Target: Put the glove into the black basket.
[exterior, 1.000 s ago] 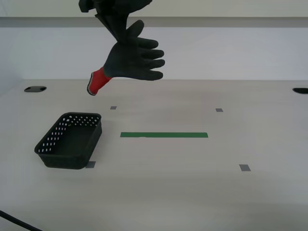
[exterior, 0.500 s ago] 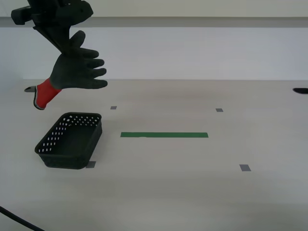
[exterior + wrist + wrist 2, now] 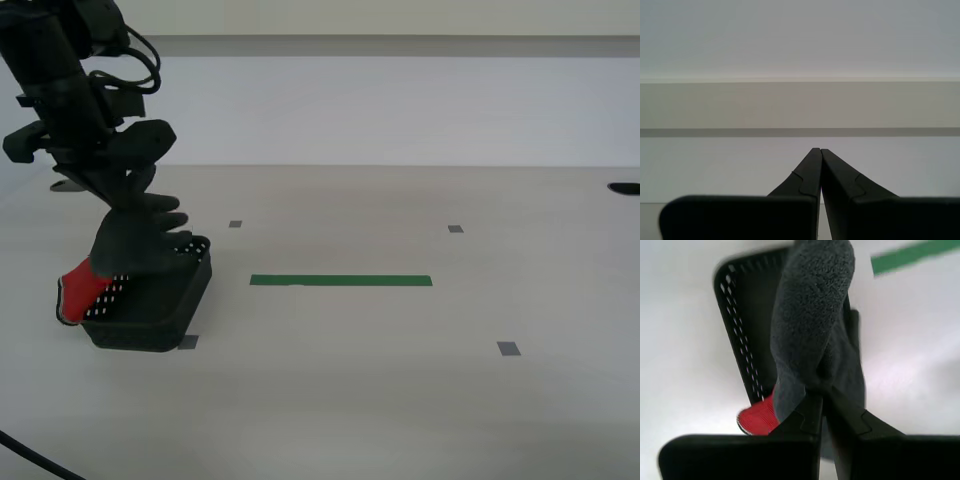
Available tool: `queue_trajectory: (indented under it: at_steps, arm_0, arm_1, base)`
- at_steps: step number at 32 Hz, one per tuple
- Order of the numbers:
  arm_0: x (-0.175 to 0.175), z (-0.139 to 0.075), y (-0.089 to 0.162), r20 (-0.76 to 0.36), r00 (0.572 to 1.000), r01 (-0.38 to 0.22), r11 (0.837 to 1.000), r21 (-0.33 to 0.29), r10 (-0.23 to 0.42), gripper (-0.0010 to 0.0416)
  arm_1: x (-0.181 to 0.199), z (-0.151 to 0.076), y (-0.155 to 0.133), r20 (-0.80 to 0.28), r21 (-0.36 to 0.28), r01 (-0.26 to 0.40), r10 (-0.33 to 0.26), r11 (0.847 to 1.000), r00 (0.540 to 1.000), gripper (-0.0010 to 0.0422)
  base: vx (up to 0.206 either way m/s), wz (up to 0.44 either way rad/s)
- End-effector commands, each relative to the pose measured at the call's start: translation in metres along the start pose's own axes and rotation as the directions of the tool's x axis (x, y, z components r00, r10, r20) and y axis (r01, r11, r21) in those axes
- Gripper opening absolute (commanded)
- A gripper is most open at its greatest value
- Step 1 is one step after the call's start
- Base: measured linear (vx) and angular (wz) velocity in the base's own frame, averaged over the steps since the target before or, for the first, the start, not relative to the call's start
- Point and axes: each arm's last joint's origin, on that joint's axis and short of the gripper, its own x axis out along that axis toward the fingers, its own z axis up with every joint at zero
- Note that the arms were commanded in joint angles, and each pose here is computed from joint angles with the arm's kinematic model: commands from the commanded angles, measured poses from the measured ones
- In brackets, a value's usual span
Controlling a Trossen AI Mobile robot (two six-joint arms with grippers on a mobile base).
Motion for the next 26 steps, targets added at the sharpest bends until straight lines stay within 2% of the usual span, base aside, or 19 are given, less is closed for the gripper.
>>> queue_trajectory:
  at_steps: [1, 5, 8, 10, 18, 23, 24, 26]
  arm_0:
    - [0.0, 0.001, 0.0, 0.004, 1.0, 0.0, 1.0, 0.0, 0.0, 0.0001]
    - [0.0, 0.0, 0.0, 0.002, 1.0, 0.0, 1.0, 0.0, 0.0, 0.0001]
    - [0.0, 0.0, 0.0, 0.002, 1.0, 0.0, 1.0, 0.0, 0.0, 0.0]
    - [0.0, 0.0, 0.0, 0.002, 1.0, 0.0, 1.0, 0.0, 0.0, 0.0001]
    - [0.0, 0.0, 0.0, 0.002, 1.0, 0.0, 1.0, 0.0, 0.0, 0.0001]
    - [0.0, 0.0, 0.0, 0.002, 1.0, 0.0, 1.0, 0.0, 0.0, 0.0001]
    - [0.0, 0.0, 0.0, 0.002, 1.0, 0.0, 1.0, 0.0, 0.0, 0.0001]
    - [0.0, 0.0, 0.0, 0.002, 1.0, 0.0, 1.0, 0.0, 0.0, 0.0001]
  arm_1:
    - [0.005, -0.001, 0.002, 0.017, -0.023, -0.001, 0.002, 1.0, 1.0, -0.0001]
    - [0.016, -0.002, 0.004, -0.017, -0.032, 0.001, -0.001, 0.999, 1.0, 0.0]
    - [0.013, 0.002, 0.005, 0.029, -0.026, -0.012, 0.013, 1.0, 0.999, 0.0]
    - [0.013, 0.002, 0.007, 0.027, -0.028, -0.1, 0.101, 0.995, 0.995, 0.0]
    - [0.013, 0.0, 0.007, 0.005, -0.024, -0.102, 0.102, 0.995, 0.995, 0.0001]
    - [0.013, 0.001, 0.008, 0.01, -0.062, -0.102, 0.103, 0.993, 0.995, 0.0076]
    - [0.013, 0.001, 0.008, 0.013, -0.079, -0.103, 0.105, 0.991, 0.994, 0.0154]
    - [0.013, 0.001, 0.008, 0.014, -0.092, -0.103, 0.105, 0.99, 0.994, 0.0184]
  base:
    - [0.0, 0.0]
    - [0.0, 0.0]
    - [0.0, 0.0]
    - [0.0, 0.0]
    - [0.0, 0.0]
    - [0.0, 0.0]
    - [0.0, 0.0]
    - [0.0, 0.0]
